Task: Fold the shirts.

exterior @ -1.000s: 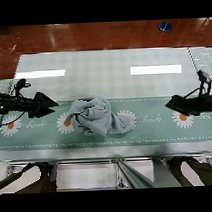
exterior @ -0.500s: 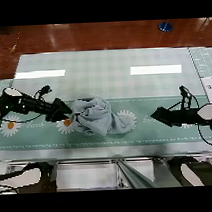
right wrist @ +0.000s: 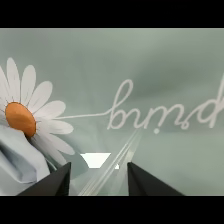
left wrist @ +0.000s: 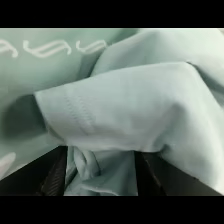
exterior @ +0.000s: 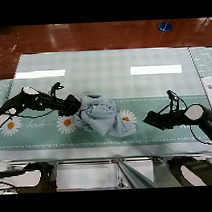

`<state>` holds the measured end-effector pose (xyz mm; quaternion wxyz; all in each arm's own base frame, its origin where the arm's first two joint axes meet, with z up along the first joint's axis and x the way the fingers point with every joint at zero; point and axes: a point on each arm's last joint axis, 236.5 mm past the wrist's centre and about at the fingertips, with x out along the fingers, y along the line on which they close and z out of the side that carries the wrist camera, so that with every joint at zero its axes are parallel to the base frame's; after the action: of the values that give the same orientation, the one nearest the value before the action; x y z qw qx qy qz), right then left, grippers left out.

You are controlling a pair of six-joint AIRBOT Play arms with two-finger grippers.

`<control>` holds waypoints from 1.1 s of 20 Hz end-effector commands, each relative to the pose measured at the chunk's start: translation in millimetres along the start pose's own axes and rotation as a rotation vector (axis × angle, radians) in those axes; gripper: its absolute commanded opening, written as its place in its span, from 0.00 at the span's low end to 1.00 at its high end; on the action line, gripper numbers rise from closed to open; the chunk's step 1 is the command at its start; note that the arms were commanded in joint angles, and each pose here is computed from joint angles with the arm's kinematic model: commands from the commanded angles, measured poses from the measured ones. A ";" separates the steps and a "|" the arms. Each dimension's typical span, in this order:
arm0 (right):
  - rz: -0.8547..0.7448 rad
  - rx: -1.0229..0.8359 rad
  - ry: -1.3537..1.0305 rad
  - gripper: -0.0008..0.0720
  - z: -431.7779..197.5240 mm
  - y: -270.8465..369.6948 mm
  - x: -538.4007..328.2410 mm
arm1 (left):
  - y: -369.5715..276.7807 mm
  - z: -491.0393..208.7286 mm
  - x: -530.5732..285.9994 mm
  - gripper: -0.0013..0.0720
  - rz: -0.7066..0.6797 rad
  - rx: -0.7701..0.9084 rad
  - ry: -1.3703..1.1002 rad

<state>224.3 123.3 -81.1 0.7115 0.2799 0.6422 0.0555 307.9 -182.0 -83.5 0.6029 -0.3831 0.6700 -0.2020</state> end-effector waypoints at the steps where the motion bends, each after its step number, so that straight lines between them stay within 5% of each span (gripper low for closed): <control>1: -0.003 0.003 0.013 0.58 -2.6 1.0 4.7 | 1.1 13.6 3.0 0.71 0.012 -0.011 -0.057; 8: -0.004 0.003 0.013 0.58 -2.6 0.9 4.7 | -12.2 17.6 21.9 0.71 -0.034 -0.032 -0.071; 9: -0.004 0.003 0.014 0.58 -2.9 0.9 4.7 | -13.3 15.6 26.0 0.59 -0.038 -0.036 -0.062; 10: -0.004 0.003 0.016 0.58 -3.5 0.8 4.7 | -12.9 13.7 29.1 0.21 -0.037 -0.030 -0.053; 11: -0.006 0.001 0.022 0.58 -4.8 0.3 4.6 | -13.1 12.5 30.6 0.05 -0.035 -0.006 -0.049; 22: 0.105 -0.129 0.250 0.58 -68.6 46.7 36.7 | -15.2 8.1 31.4 0.04 -0.040 0.021 -0.033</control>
<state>185.5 171.8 -89.2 0.6568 0.2490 0.6993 0.1326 321.1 -212.9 -95.1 0.6150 -0.3935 0.6496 -0.2120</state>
